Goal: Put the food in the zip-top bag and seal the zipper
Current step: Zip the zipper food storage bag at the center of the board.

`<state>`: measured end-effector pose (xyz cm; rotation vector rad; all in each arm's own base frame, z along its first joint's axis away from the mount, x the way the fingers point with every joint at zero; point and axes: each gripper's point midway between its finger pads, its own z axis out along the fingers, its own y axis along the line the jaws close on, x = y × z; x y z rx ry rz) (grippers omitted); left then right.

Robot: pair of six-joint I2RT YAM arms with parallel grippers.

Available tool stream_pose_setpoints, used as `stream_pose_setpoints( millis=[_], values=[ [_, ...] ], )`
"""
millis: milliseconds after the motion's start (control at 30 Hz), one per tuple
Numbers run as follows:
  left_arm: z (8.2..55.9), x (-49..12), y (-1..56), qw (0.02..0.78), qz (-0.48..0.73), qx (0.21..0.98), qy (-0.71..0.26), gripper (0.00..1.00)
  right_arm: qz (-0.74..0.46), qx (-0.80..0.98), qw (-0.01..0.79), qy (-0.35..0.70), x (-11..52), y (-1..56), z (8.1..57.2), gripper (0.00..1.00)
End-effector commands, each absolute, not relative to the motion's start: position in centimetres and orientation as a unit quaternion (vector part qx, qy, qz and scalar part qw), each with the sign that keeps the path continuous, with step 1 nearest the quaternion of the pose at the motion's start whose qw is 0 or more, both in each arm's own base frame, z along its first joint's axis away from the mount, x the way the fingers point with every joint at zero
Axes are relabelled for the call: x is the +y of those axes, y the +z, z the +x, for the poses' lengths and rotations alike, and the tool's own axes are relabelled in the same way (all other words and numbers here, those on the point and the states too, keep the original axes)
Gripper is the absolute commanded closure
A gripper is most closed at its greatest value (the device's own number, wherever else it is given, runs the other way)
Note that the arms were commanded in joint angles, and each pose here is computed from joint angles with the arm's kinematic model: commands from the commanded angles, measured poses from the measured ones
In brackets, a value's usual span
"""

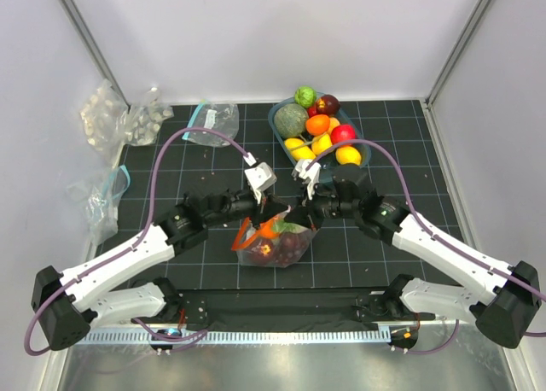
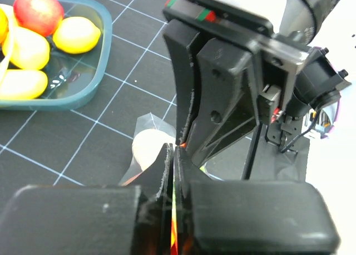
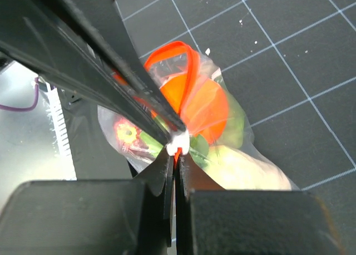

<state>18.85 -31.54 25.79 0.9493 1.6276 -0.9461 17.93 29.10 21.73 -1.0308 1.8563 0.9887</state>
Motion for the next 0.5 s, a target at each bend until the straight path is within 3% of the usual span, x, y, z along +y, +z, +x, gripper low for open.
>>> stream_pose_setpoints(
  millis=[0, 267, 333, 367, 467],
  values=[
    [19.2, -32.3, 28.1, 0.514, 0.399, 0.648, -0.397, 1.0, -0.421, 0.683, 0.425, 0.42, 30.5, 25.1, 17.6, 0.99],
    [19.2, -31.5, 28.2, 0.519, 0.389, 0.655, -0.387, 0.98, -0.421, 0.681, 0.431, 0.416, 30.4, 25.3, 17.7, 0.99],
    [19.3, -31.3, 28.0, 0.52, 0.384, 0.66, -0.383, 0.79, -0.422, 0.68, 0.431, 0.417, 30.4, 25.2, 17.6, 0.99],
    [19.4, -31.2, 28.1, 0.523, 0.382, 0.66, -0.381, 0.6, -0.425, 0.678, 0.429, 0.419, 30.4, 25.2, 17.5, 0.99],
    [18.9, -30.6, 27.1, 0.523, 0.412, 0.651, -0.365, 0.28, -0.431, 0.673, 0.427, 0.424, 30.5, 25.3, 17.2, 0.99]
  ],
)
